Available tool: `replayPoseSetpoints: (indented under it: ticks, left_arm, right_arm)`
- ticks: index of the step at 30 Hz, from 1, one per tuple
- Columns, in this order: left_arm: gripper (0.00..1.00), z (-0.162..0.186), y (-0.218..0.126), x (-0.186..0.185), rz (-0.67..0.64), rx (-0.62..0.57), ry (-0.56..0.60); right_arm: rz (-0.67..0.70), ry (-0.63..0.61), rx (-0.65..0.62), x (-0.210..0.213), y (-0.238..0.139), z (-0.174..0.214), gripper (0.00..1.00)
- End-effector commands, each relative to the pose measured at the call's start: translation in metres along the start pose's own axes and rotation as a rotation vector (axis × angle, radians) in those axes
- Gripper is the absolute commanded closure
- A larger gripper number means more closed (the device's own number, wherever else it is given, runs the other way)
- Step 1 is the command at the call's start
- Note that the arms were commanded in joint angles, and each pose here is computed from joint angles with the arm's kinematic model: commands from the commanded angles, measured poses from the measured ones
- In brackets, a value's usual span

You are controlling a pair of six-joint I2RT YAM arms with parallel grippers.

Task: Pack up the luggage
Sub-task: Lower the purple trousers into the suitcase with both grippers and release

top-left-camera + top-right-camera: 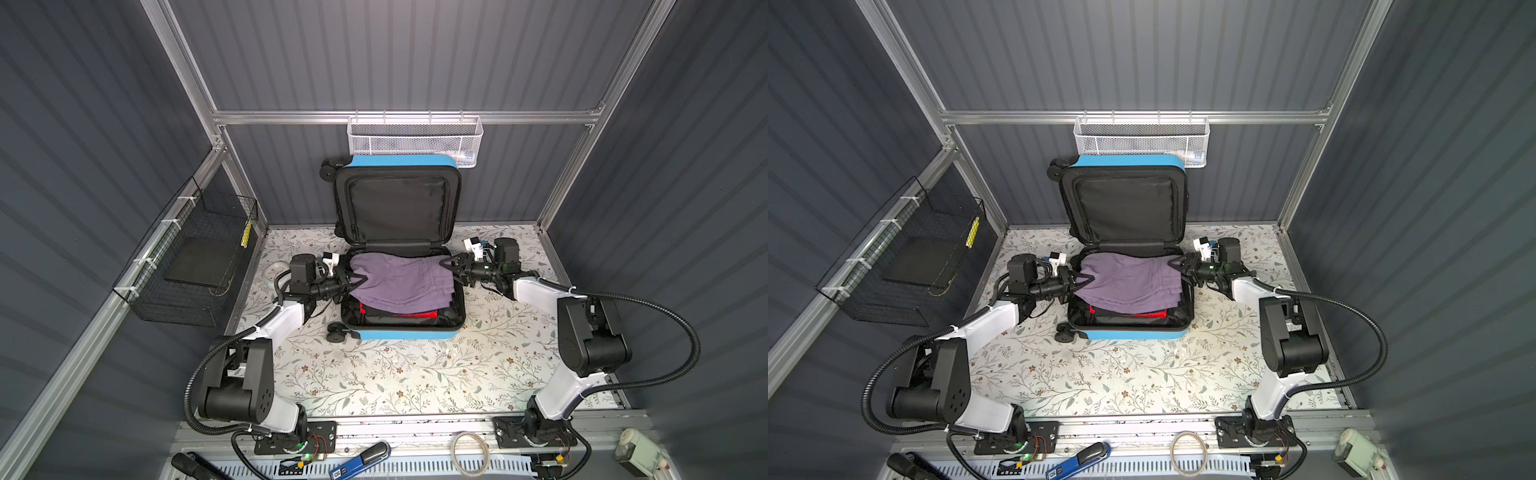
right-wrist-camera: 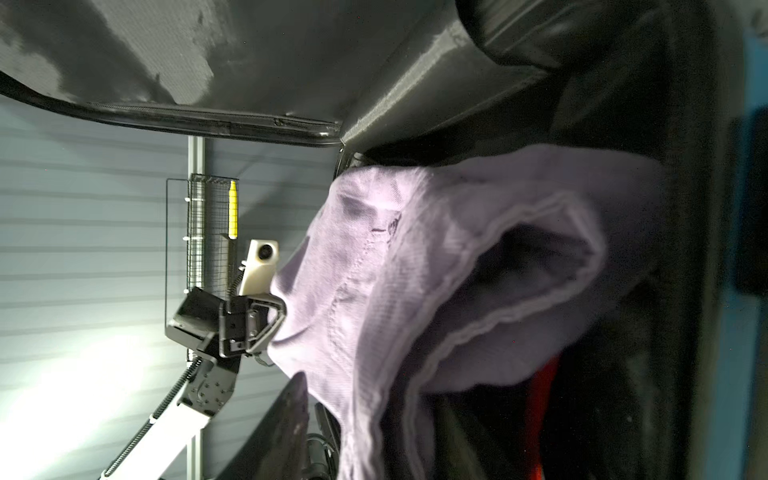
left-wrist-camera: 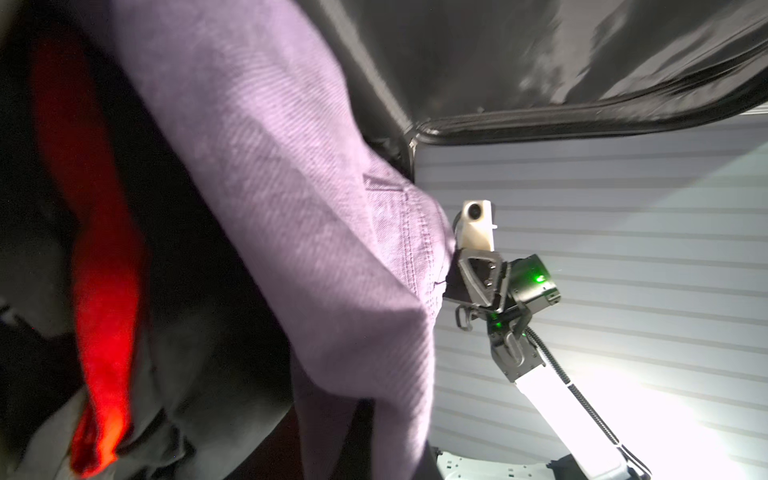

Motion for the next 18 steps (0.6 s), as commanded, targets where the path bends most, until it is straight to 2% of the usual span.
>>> replayPoseSetpoints:
  ticks: [1,13,15,16,18]
  left_arm:
    - [1.0,0.005,-0.004,-0.003,0.021,-0.011,0.029]
    - [1.0,0.007,-0.004,0.014,-0.034,-0.025,0.024]
    - [0.83,0.008,-0.005,0.015,-0.044,-0.026,0.026]
    - [0.78,0.008,-0.006,0.014,-0.049,-0.033,0.032]
    - [0.6,0.008,-0.01,0.012,-0.07,-0.05,0.054]
  right_arm:
    - [-0.038,-0.059,-0.043,0.019,-0.008,-0.007,0.49]
    - [0.071,0.007,-0.015,0.008,-0.023,0.023,0.5]
    - [0.101,0.004,-0.013,0.007,-0.027,0.028,0.49]
    - [0.118,-0.007,-0.012,0.008,-0.03,0.03,0.48]
    - [0.162,-0.028,-0.018,0.01,-0.036,0.031,0.46]
Point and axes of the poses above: each gripper's point midway between its finger pads, its own y axis out along the fingers, its own x axis along the line the jaws close on, z = x × y, the point moved 4 cm from there along -y, back along the fingers, and after that the axes turned 12 degrees about -y, right-handed, at the moved point
